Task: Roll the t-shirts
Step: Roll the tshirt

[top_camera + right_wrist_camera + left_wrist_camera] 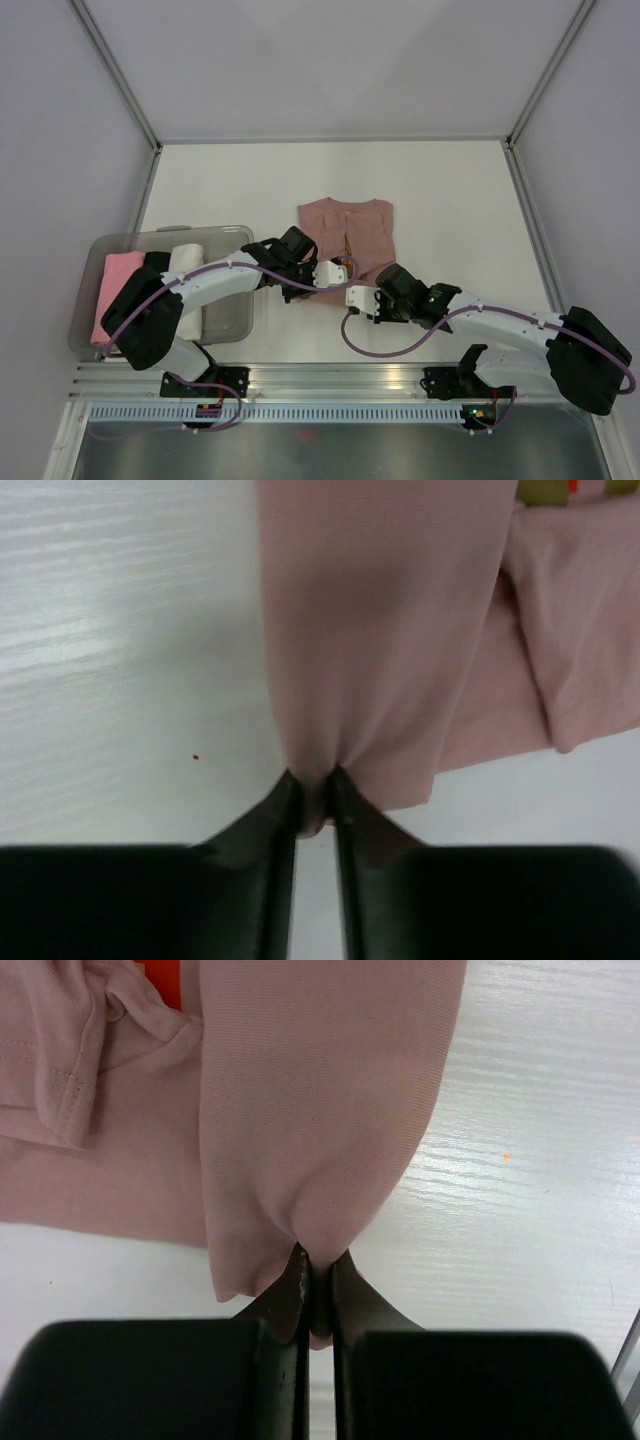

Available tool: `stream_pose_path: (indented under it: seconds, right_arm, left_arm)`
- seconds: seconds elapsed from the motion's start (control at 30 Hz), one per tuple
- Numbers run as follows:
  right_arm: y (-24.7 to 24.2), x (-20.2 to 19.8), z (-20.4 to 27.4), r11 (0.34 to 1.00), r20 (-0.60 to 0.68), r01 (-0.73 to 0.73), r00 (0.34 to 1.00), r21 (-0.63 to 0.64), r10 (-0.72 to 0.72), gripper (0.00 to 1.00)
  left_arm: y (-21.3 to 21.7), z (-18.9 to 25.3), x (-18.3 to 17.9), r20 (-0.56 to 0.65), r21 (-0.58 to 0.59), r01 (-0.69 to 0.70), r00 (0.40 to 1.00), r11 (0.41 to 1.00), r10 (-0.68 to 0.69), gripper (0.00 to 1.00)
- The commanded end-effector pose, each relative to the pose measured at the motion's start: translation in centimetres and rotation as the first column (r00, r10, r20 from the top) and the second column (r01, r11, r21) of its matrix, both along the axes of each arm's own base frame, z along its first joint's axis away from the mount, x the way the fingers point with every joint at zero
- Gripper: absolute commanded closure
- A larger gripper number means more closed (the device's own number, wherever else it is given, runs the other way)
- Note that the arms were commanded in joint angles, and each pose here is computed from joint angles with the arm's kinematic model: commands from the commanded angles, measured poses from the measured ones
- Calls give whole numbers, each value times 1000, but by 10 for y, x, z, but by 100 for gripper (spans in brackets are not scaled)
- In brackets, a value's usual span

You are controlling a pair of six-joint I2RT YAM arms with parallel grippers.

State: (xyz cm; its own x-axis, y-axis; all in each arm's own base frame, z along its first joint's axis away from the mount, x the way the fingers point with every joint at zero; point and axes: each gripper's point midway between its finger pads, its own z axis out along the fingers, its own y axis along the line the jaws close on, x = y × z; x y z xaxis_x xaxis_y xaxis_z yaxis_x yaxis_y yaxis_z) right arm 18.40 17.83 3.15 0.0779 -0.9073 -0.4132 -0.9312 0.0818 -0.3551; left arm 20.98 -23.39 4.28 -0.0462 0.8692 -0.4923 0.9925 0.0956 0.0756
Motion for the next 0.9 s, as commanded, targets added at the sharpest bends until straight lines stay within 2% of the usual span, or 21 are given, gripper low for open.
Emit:
stream_pose_path:
  seconds: [0.0, 0.07, 0.1, 0.2, 0.23, 0.3, 0.33, 0.43, 0.6, 0.7, 0.77, 0.83, 0.87]
  right_arm:
    - [-6, 8, -5, 996, 11, 86, 996, -36, -85, 83]
    - [5, 4, 3, 997, -12, 71, 997, 22, -70, 98]
    - [12, -4, 5, 997, -50, 40, 998, 59, -37, 100]
    - [19, -20, 16, 993, -101, -22, 994, 116, 34, 100]
    - [17, -37, 14, 991, -172, -61, 982, 119, 81, 99]
    - [15, -50, 20, 986, -225, -102, 966, 131, 130, 100]
    - [9, -65, 17, 987, -300, -112, 943, 119, 143, 100]
    - [-1, -75, 20, 986, -382, -134, 910, 102, 163, 100]
    - [8, -57, 38, 977, -426, -91, 890, 191, 166, 100]
    - [12, -36, 35, 977, -423, 3, 901, 215, 90, 100]
    - [8, -26, 25, 976, -462, 80, 887, 202, 22, 100]
    - [12, -18, 21, 974, -495, 116, 869, 193, -5, 100]
    - [13, -16, 20, 974, -504, 125, 864, 188, -14, 100]
  left_arm:
    - [-10, 10, 2, -22, -42, 1, 1000, 999, -2, 98]
    - [-8, 9, 1, -21, -35, 11, 1000, 999, -11, 98]
    - [-5, 8, -3, -31, -22, 16, 999, 1000, -16, 98]
    - [-2, 11, -14, -65, -31, 49, 997, 998, -51, 98]
    - [1, 11, -25, -108, -36, 71, 991, 997, -75, 98]
    - [2, 13, -36, -161, -53, 98, 981, 994, -105, 98]
    - [3, 17, -52, -232, -80, 133, 961, 988, -148, 98]
    - [2, 25, -70, -315, -133, 171, 927, 976, -205, 98]
    - [1, 37, -66, -355, -174, 165, 909, 971, -218, 98]
    - [-2, 36, -52, -362, -173, 142, 911, 975, -197, 98]
    - [-2, 29, -48, -392, -160, 127, 902, 979, -181, 97]
    - [-1, 24, -41, -408, -148, 106, 899, 983, -159, 94]
    - [0, 23, -37, -410, -146, 97, 900, 985, -149, 89]
